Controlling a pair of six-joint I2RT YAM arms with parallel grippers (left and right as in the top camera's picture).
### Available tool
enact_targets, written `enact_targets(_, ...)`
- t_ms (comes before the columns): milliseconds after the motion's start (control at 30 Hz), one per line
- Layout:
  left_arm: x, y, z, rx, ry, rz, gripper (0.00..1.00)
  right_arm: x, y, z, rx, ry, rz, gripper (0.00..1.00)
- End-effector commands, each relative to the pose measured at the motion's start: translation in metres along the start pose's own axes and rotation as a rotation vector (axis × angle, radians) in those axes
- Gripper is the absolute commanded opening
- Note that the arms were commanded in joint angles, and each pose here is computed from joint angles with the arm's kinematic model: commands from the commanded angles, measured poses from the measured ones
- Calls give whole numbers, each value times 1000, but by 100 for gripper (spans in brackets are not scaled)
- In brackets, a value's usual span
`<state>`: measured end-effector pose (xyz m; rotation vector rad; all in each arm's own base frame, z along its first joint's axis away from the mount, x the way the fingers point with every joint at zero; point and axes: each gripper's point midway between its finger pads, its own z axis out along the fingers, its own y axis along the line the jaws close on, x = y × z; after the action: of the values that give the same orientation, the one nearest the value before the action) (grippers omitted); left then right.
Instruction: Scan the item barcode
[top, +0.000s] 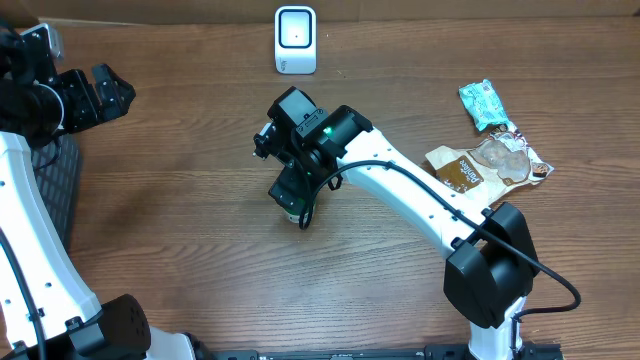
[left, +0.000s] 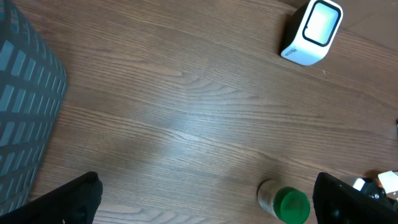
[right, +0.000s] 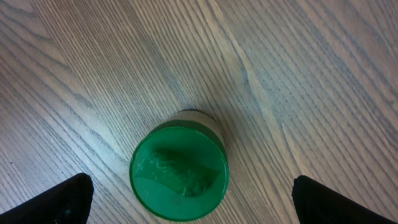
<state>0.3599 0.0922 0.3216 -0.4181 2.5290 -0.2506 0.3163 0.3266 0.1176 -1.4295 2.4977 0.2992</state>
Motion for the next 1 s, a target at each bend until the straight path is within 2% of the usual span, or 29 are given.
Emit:
enact_targets(0,-3,-3,-6,8,-21,26,100,3,1,10,-16,13,-3,100)
enact_targets(333,-3,-6,-6,11,-20,31,99,-1,0,16,-15,4,-6,100)
enact_targets(967,-3,-5,-6,11,-20,30,100,25,1,53,-43,106,-9,100)
